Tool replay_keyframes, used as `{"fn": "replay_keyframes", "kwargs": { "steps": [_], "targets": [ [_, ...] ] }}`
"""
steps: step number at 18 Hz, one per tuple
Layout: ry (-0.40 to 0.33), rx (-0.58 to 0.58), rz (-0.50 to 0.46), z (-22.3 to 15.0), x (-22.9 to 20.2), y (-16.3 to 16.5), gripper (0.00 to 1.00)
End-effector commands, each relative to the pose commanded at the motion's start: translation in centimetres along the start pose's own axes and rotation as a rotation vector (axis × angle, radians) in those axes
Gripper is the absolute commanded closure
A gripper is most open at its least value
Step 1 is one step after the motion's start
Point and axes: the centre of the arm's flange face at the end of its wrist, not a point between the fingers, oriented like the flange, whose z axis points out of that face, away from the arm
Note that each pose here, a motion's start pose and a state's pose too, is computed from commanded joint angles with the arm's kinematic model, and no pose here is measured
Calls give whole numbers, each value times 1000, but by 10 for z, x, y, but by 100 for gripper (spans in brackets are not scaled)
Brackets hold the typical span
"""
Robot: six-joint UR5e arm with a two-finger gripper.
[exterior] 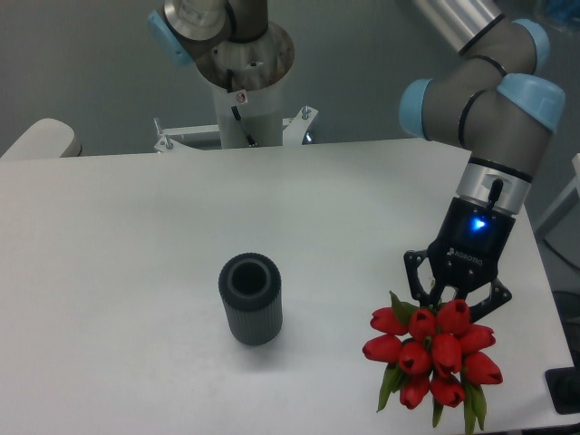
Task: Insert the flowers into the vase
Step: 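Carry the red tulip bouquet in the gripper toward the grey vase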
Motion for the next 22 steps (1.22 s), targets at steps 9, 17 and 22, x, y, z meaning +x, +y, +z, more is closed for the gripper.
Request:
{"fn": "replay_keyframes", "kwargs": {
  "steps": [9,17,22],
  "targets": [
    [16,3,-15,8,9,-4,90],
    [39,4,-7,20,22,-14,90],
    [101,69,7,31,34,-24,90]
  ]
}}
